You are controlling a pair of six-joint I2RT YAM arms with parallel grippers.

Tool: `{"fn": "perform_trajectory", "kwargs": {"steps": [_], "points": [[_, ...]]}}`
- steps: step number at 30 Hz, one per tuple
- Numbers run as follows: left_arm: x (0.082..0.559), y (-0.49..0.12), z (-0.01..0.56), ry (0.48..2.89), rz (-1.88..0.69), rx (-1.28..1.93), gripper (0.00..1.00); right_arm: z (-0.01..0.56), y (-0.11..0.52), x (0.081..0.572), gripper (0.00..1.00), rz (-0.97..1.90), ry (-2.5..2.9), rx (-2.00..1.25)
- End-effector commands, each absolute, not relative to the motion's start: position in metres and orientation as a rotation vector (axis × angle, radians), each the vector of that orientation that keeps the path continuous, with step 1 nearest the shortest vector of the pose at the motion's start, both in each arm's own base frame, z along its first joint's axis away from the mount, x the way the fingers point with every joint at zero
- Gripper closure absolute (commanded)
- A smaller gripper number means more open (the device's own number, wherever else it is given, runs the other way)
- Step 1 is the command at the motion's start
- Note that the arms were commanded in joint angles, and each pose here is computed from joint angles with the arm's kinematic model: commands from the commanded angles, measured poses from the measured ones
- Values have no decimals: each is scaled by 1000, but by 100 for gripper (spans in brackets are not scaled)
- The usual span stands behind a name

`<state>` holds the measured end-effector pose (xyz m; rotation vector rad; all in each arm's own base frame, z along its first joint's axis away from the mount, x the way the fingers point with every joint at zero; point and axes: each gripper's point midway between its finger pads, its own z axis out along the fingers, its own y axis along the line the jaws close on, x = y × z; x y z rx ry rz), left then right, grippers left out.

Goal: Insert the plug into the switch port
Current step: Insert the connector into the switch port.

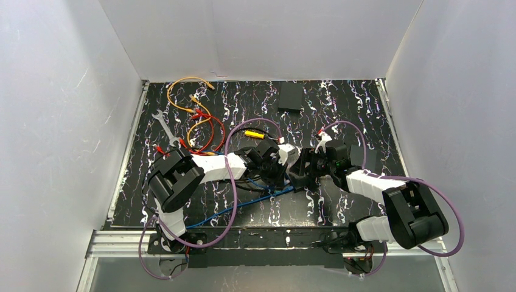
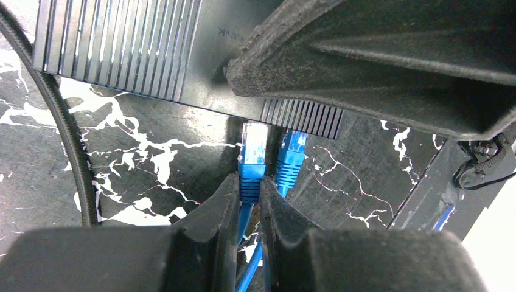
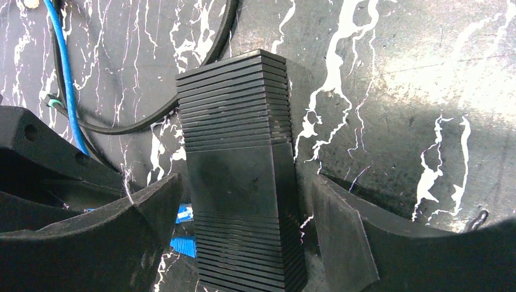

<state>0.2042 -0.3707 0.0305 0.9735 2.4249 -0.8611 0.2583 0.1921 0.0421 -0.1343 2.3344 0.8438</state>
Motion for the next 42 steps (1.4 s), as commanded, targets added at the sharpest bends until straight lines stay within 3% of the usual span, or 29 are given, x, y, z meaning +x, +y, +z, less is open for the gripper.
{"fn": "perform_trajectory", "kwargs": {"steps": [1,20,34,42], "points": [[199,-385,42,2395,-939,998,100,37,191,255,15,854,2349,-122],[191,-390,38,2411,-960,1012,100,36,191,254,15,854,2353,-118],[213,-375,41,2407,-808,861,100,35,190,254,15,847,2352,-111],[212,-387,50,2359,-879,904,100,36,190,254,15,851,2351,-111]]}}
